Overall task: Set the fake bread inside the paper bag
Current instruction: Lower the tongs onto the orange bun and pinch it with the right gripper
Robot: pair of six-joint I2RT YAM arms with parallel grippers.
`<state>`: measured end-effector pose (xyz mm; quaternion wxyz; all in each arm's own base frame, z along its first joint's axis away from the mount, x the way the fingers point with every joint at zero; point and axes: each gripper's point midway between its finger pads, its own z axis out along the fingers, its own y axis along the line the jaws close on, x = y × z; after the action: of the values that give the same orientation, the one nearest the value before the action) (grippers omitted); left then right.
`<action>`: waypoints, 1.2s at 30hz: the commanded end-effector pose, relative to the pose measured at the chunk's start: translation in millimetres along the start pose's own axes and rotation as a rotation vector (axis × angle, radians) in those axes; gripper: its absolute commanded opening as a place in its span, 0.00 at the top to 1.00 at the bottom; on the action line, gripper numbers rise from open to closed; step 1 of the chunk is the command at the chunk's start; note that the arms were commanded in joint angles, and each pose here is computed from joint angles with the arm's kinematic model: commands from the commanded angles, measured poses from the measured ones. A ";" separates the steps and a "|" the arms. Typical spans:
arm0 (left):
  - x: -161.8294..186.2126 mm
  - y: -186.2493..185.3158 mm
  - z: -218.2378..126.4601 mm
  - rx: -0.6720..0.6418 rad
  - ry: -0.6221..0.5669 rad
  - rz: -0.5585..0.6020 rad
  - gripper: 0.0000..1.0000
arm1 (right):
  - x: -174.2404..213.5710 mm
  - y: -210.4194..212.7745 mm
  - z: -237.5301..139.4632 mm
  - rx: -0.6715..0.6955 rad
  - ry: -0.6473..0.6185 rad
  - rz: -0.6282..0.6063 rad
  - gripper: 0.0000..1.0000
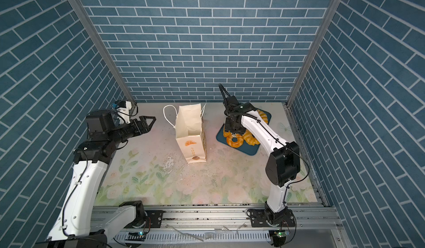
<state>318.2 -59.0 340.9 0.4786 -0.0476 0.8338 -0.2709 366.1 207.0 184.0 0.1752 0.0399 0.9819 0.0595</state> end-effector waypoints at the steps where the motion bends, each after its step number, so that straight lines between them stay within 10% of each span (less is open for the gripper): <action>1: 1.4 0.9 -2.6 -0.003 -0.002 0.012 0.13 | 2.6 8.2 -14.6 -0.052 -0.019 0.054 0.45; 36: 4.1 1.7 -5.1 -0.003 -0.004 0.009 0.13 | 13.6 -1.9 -4.1 0.009 0.014 -0.003 0.67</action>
<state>315.3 -57.9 342.8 0.4828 -0.0471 0.8319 -0.2694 352.5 210.3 162.1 0.1472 0.0469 0.9860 0.0630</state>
